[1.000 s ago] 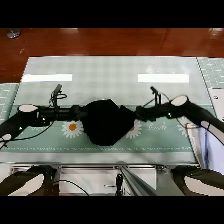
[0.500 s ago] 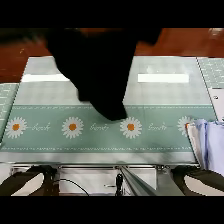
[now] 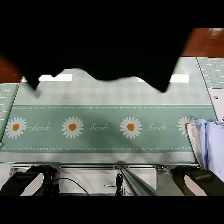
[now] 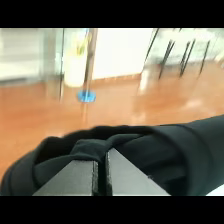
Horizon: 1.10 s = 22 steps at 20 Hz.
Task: Fold the shirts.
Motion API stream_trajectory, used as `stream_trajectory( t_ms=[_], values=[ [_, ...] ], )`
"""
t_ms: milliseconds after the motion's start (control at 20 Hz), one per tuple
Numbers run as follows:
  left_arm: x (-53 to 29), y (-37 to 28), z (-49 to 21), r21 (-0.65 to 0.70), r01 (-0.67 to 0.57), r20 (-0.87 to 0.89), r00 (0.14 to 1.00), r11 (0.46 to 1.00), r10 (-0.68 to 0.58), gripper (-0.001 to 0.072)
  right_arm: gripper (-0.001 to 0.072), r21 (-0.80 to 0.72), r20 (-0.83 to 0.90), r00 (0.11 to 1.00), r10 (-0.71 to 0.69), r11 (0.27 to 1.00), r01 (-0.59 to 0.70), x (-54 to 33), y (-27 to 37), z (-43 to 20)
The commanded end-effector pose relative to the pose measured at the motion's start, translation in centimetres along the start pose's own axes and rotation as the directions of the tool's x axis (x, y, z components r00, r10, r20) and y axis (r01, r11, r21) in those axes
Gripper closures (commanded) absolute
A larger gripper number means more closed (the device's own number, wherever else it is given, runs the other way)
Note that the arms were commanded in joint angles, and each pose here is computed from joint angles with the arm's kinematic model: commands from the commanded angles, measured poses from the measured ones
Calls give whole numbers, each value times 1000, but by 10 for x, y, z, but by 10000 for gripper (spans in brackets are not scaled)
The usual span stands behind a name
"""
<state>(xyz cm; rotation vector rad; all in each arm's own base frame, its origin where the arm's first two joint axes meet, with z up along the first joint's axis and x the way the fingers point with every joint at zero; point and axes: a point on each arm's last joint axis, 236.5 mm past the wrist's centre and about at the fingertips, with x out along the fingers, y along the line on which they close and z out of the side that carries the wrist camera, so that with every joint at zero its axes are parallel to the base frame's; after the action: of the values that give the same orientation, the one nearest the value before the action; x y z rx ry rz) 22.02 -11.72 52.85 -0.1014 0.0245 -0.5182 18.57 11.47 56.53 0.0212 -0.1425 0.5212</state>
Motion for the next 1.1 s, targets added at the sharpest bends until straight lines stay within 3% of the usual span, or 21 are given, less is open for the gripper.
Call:
stream_trajectory(
  t_ms=[0, 350, 550, 700, 850, 1050],
  values=[
    [-54, -25, -6, 41, -23, 17, 1000, 999, 23, 685, 689, -75, 84, 995, -52, 995, 59, -62, 12, 22],
    [-30, -8, -96, -76, -25, -279, 960, 997, 3, 684, 689, 27, -136, 983, -123, 991, 128, -33, -18, -45],
    [38, 25, -199, -247, -23, -512, 852, 969, -110, 684, 689, 159, -443, 894, -72, 975, 158, 45, -49, -168],
    [90, 65, -276, -340, -112, -598, 792, 934, -123, 683, 689, 256, -635, 772, 15, 948, 192, 104, -66, -274],
    [129, 92, -339, -369, -165, -658, 742, 915, -132, 683, 689, 327, -727, 681, 81, 914, 240, 156, -83, -357],
    [175, 115, -412, -406, -242, -722, 676, 881, -147, 683, 689, 467, -748, 637, 185, 830, 307, 215, -90, -449]
  ],
)
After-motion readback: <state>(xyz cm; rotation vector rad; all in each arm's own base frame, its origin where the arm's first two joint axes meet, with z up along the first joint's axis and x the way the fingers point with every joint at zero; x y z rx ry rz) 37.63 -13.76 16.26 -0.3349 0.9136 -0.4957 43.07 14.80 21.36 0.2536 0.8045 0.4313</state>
